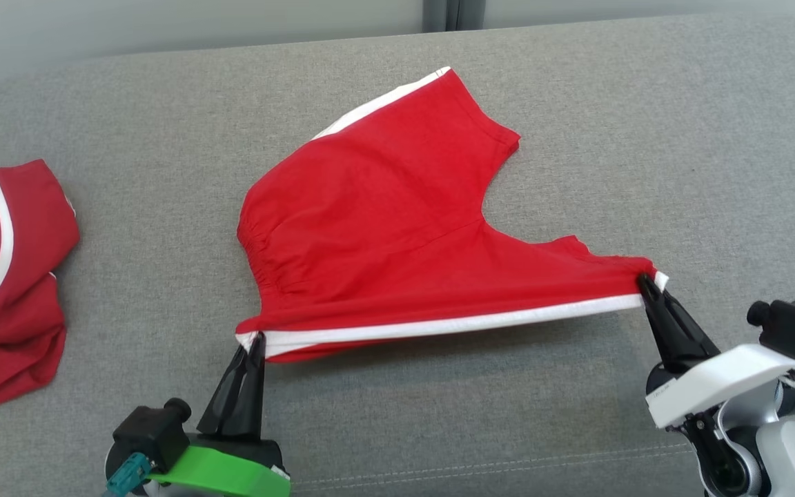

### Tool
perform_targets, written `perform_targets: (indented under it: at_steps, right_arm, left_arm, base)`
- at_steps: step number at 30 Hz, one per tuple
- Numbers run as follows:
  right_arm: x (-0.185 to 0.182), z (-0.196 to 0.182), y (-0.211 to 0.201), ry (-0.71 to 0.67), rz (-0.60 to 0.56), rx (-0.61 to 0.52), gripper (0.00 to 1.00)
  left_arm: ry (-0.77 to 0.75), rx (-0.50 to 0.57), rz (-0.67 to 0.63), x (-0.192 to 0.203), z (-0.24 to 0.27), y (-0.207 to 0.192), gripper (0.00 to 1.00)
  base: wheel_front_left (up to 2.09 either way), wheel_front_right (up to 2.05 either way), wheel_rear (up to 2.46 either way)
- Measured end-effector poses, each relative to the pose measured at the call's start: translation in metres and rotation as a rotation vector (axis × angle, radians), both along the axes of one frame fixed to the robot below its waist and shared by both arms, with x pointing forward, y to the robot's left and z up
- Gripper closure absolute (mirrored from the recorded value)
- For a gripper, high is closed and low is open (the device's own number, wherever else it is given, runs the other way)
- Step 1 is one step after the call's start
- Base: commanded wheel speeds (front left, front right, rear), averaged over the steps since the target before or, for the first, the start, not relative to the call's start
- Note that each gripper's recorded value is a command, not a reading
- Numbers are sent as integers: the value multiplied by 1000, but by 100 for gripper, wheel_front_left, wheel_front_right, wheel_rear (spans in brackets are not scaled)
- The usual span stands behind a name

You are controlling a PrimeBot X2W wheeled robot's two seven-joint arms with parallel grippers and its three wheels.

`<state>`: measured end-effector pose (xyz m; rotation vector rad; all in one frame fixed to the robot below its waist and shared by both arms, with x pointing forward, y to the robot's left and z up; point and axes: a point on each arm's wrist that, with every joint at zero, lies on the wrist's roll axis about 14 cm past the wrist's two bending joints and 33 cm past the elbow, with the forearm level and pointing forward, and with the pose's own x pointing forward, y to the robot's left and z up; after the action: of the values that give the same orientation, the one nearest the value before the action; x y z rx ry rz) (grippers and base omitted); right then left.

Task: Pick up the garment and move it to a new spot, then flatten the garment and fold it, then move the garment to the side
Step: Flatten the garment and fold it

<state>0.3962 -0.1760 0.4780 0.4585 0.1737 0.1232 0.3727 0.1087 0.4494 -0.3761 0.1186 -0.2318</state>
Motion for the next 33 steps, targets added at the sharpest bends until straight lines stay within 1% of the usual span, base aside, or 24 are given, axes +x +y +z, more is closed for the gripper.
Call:
perform_targets:
  at_steps: [4,9,14,19,26,28,33]
  right_arm:
    - [19,17,12,-51,39,-26,100]
    - [50,33,21,-99,77,-65,100]
    - [91,45,32,-130,112,-83,100]
    - [137,55,48,-145,150,-105,100]
    - [192,42,68,-96,189,-139,100]
    - [212,32,77,-71,201,-155,100]
    - [237,13,98,-34,232,-176,100]
  left_arm:
    - [-47,27,-17,11,11,-1,100]
    - [-101,49,-32,33,25,1,100]
    - [-142,68,-28,60,35,7,100]
    - [-150,77,-24,86,35,12,100]
    - [-137,88,-15,121,27,19,100]
    - [-122,94,-8,133,20,23,100]
    - [-93,90,15,150,7,30,100]
  base:
    - [0,0,0]
    - [0,0,0]
    - [0,0,0]
    - [0,0,0]
    - [0,0,0]
    - [0,0,0]
    - [0,0,0]
